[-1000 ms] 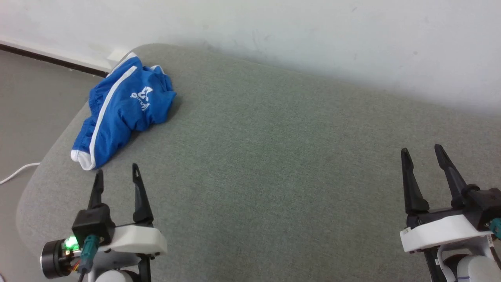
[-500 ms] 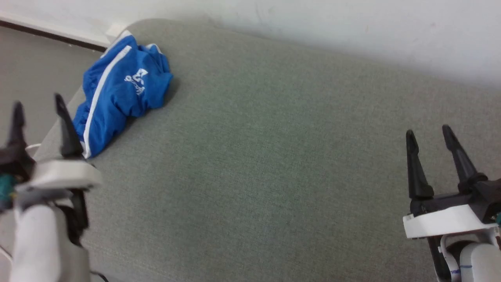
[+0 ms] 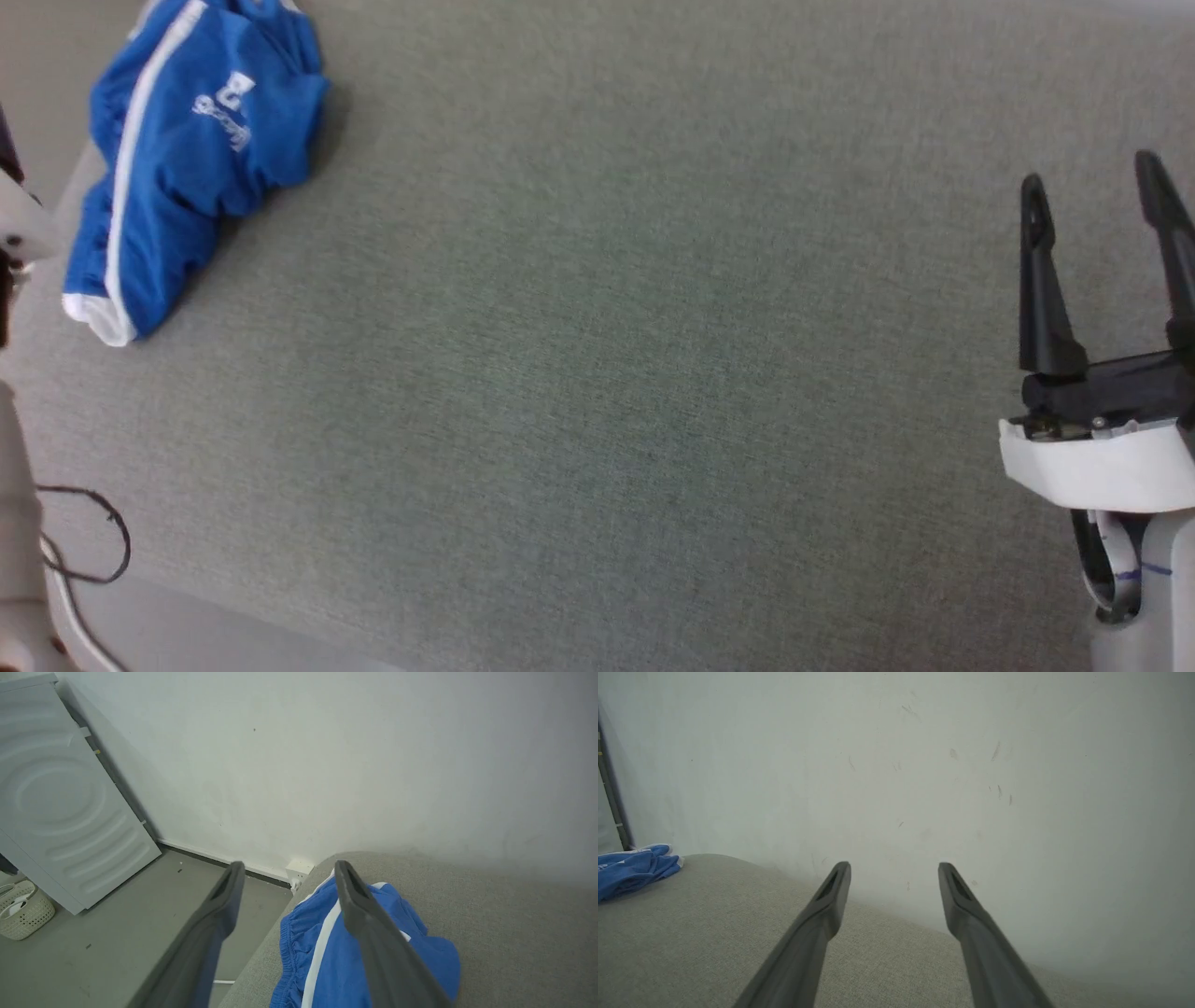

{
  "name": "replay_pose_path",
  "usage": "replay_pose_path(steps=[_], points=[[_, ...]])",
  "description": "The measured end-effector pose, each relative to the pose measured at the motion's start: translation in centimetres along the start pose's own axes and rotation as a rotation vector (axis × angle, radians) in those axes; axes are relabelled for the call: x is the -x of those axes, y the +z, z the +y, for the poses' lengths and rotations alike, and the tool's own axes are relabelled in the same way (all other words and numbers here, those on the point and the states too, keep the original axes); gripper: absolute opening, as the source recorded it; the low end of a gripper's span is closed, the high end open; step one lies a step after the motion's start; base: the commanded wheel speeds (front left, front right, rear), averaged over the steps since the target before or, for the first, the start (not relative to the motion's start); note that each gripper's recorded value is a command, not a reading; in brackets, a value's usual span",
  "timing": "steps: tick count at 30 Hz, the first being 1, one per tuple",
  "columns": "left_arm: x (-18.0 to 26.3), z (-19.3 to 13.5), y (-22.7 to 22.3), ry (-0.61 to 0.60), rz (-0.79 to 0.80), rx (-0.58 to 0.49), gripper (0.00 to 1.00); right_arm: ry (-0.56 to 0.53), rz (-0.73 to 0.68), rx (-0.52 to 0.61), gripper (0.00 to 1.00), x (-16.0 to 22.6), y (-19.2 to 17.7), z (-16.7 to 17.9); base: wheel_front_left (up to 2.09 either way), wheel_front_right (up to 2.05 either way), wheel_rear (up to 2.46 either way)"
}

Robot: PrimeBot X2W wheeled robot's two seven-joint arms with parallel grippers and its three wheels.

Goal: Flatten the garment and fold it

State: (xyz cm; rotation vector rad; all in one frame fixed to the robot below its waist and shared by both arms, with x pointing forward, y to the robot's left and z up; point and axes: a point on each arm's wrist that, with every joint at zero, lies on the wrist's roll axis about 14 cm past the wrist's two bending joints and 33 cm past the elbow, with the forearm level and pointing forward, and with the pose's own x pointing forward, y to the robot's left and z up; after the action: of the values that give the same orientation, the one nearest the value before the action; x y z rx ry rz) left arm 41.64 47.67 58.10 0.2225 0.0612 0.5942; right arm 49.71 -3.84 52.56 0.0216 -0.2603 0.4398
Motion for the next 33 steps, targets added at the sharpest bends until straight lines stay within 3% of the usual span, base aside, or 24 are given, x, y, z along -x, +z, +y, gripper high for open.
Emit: replay_pose_path(steps=[9, 19, 23, 25, 33], points=[[-3.7, -2.7, -8.9, -0.049, 0.488, 0.048, 1.00, 0.014, -0.024, 0.015, 1.00, -1.3, -2.7, -0.8, 0.00, 0.00, 0.00], [-2.6, -6.9, -17.6, -0.132, 0.966, 0.117, 1.00, -0.006, 0.002, 0.059, 1.00, -1.0, -6.3, -2.8, 0.00, 0.00, 0.00], [-2.6, -7.1, -19.2, -0.136, 1.046, 0.092, 1.00, -0.006, 0.010, 0.057, 1.00, -0.9, -7.7, -3.0, 0.00, 0.00, 0.00], [-2.9, -7.4, -19.5, -0.148, 1.051, 0.063, 0.00, -0.004, 0.026, 0.052, 1.00, -0.7, -8.4, -2.9, 0.00, 0.00, 0.00], [-3.5, -7.4, -18.2, -0.196, 0.975, -0.044, 0.00, 0.000, 0.036, 0.061, 1.00, -0.5, -7.8, -2.7, 0.00, 0.00, 0.00]])
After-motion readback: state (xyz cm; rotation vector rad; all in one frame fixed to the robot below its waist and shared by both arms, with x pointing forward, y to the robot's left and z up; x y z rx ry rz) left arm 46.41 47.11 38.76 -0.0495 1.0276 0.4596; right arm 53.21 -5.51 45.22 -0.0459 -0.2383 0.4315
